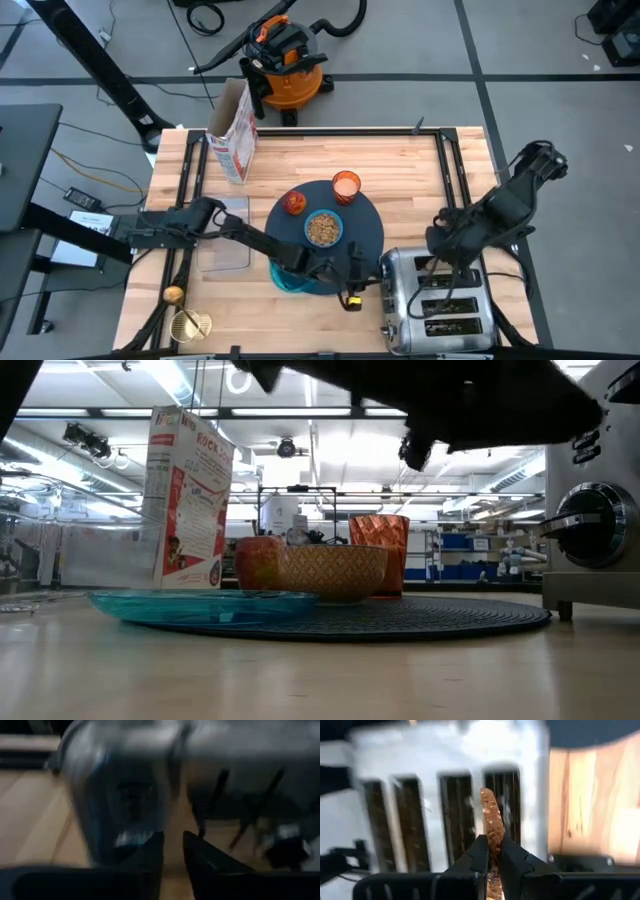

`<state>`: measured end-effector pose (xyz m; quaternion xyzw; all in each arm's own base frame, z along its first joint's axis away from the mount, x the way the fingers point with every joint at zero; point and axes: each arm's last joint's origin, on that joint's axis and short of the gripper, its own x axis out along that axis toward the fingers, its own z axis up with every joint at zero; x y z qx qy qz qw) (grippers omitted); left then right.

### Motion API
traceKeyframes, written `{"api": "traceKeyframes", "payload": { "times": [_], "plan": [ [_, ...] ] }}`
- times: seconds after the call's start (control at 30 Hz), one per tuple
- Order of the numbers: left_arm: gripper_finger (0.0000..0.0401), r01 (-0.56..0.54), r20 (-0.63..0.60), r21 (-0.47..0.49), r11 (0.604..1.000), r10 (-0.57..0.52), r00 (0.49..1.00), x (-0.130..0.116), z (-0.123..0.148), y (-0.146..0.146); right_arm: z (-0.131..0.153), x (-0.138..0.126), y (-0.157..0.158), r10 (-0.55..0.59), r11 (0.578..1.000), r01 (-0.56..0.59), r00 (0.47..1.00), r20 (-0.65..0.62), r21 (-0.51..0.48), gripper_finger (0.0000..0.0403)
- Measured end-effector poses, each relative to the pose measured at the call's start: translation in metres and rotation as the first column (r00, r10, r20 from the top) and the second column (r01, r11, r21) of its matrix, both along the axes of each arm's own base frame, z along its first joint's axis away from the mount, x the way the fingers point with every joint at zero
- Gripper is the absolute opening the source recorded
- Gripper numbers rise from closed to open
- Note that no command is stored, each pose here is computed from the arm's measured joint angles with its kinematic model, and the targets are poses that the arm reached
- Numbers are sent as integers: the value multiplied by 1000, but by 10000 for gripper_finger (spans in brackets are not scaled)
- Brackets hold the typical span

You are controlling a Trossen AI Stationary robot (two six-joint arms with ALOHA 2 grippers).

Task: Arrange a breakfast setting
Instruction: Put the toasted bread on the blue transparent plate

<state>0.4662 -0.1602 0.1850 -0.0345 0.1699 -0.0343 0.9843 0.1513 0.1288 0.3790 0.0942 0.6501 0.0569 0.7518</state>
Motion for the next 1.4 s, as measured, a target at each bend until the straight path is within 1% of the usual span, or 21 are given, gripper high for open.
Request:
{"api": "traceKeyframes", "payload": {
  "times": [0.1, 0.17, 0.23, 0.33, 0.4, 0.47, 0.6, 0.77, 0.9, 1.0, 1.03, 1.13, 1.2, 1.27, 1.3, 1.4],
  "plan": [
    [114, 1, -92, 28, 1000, 1, 996, -11, 17, 5, 23, 2, -5, -4, 999, 0, 996, 91, 43, 32],
    [131, 7, -152, 49, 999, 1, 988, -23, 34, 8, 39, 2, -10, -20, 998, 9, 987, 157, 68, 32],
    [139, 5, -219, 54, 999, 7, 976, -40, 55, 11, 52, 4, -15, -41, 996, 21, 972, 233, 85, 32],
    [141, -19, -283, 18, 1000, 23, 959, -68, 90, 16, 70, 9, -19, -38, 995, 1, 926, 376, 98, 32],
    [141, -32, -314, -6, 999, 28, 949, -90, 113, 18, 78, 17, -19, -24, 995, -29, 870, 492, 100, 32],
    [141, -41, -334, -31, 999, 28, 942, -112, 134, 20, 84, 28, -18, -17, 995, -47, 802, 597, 92, 32],
    [141, -84, -349, -94, 992, 46, 936, -157, 171, 25, 88, 56, -16, 2, 996, -71, 640, 768, 58, 32],
    [141, -133, -306, -149, 980, 83, 948, -209, 207, 27, 76, 100, -2, 80, 991, -130, 475, 877, -20, 32],
    [141, -130, -241, -165, 978, 88, 967, -242, 229, 32, 52, 140, 14, 169, 979, -176, 390, 905, -106, 32],
    [141, -122, -201, -165, 979, 88, 976, -260, 240, 39, 29, 168, 23, 262, 961, -191, 371, 891, -202, 32],
    [141, -114, -189, -169, 979, 81, 979, -265, 243, 40, 19, 176, 25, 296, 952, -192, 372, 880, -239, 32],
    [141, -108, -161, -181, 978, 79, 984, -276, 251, 47, -11, 201, 30, 400, 916, -203, 384, 833, -346, 32],
    [141, -112, -145, -189, 976, 85, 986, -281, 255, 51, -33, 217, 31, 449, 893, -192, 409, 794, -406, 32],
    [141, -116, -145, -183, 976, 89, 985, -283, 255, 53, -55, 231, 32, 505, 860, -188, 440, 742, -474, 32],
    [141, -117, -148, -179, 977, 91, 985, -284, 255, 53, -67, 237, 33, 540, 837, -200, 455, 708, -509, 32],
    [141, -122, -173, -159, 980, 94, 980, -285, 252, 54, -98, 251, 36, 629, 769, -260, 472, 618, -584, 32]
  ]
}}
